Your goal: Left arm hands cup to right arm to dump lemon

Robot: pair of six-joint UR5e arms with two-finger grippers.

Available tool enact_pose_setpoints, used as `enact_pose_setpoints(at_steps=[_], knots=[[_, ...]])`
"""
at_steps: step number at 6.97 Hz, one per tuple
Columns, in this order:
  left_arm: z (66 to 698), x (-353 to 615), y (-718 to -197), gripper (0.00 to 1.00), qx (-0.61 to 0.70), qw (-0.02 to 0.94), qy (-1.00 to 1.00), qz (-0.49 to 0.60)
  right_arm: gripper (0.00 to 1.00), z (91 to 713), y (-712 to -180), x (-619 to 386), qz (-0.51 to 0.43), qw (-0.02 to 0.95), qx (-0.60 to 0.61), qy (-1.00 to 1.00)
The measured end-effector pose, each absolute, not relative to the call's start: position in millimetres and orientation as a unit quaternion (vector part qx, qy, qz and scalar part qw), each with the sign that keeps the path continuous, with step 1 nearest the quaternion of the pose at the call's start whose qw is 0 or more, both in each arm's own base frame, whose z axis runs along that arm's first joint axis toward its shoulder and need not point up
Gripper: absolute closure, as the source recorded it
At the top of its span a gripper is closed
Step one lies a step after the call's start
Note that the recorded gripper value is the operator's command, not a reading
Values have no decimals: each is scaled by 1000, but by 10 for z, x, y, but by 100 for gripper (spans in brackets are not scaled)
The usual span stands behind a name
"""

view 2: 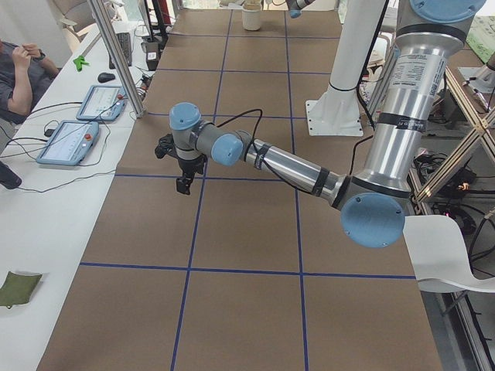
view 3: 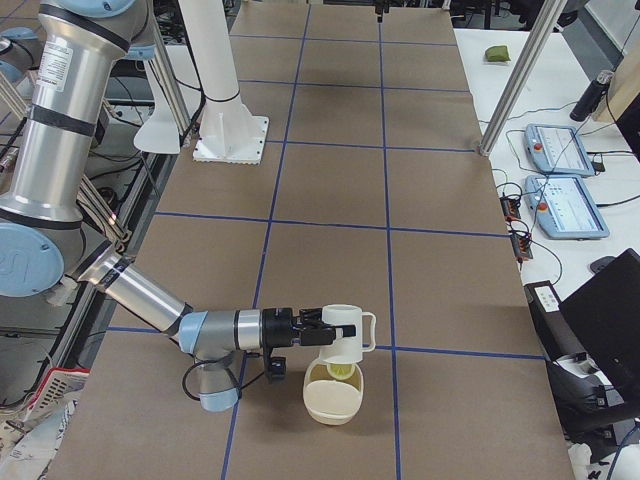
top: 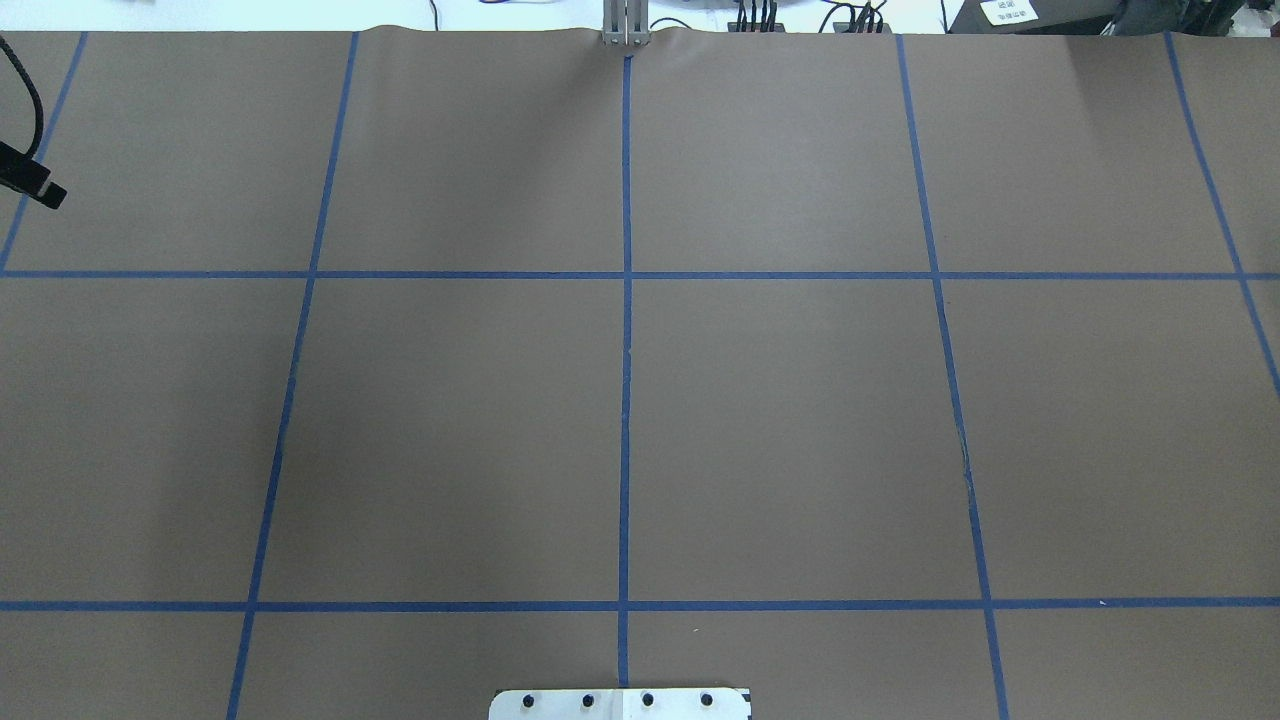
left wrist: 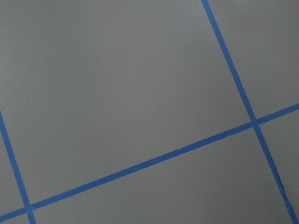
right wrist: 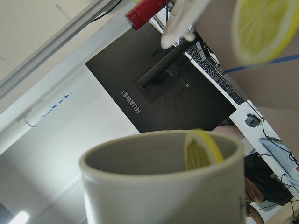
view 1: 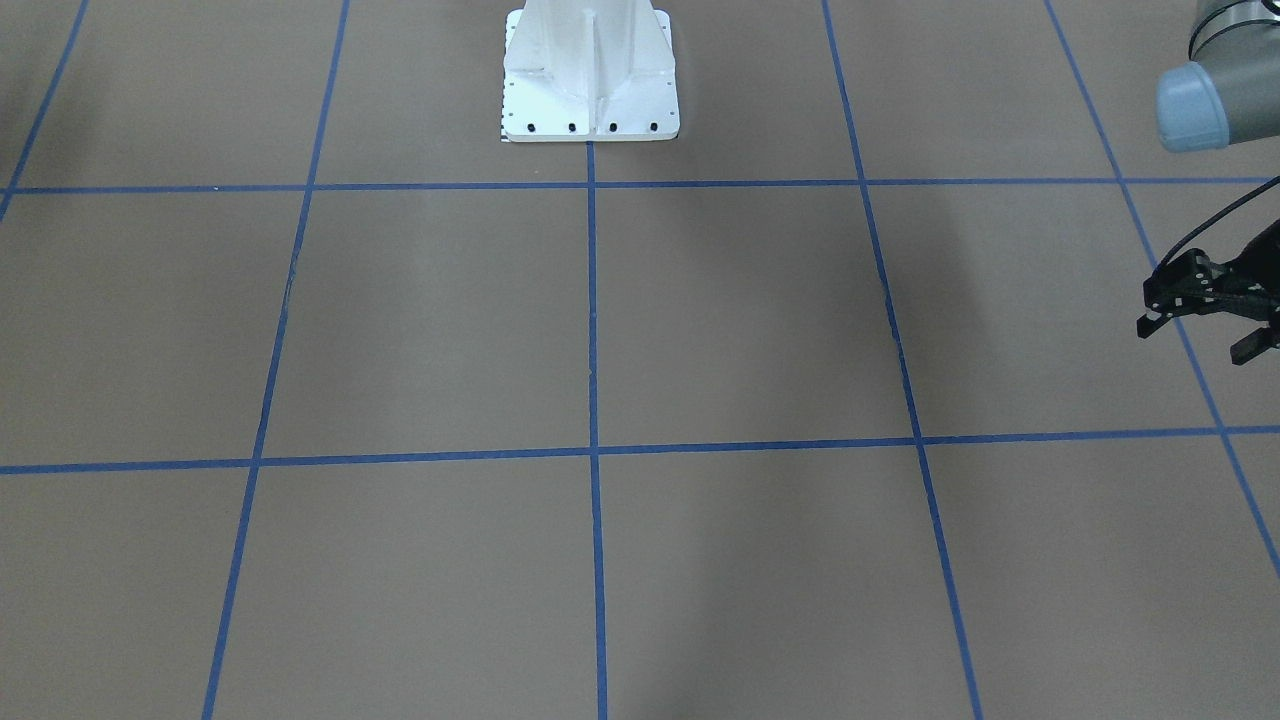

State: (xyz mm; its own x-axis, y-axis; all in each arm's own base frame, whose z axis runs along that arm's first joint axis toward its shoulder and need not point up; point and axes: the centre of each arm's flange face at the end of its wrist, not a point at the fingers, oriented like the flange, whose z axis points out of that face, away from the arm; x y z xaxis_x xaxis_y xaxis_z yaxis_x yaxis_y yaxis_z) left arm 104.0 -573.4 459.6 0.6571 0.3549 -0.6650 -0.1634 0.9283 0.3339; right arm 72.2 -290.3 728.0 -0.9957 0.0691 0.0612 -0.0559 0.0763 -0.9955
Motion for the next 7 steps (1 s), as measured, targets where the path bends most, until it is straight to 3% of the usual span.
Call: enact_pose_setpoints(at_steps=[4,7], knots=[[4592,1041,-5736,0,123,902,388,143,61,7303,-2869,787,684,-2,-37,-729],[4613,1042,-5724,0,121,902,389,142,61,7155,-2927,755,662,96,60,-741]])
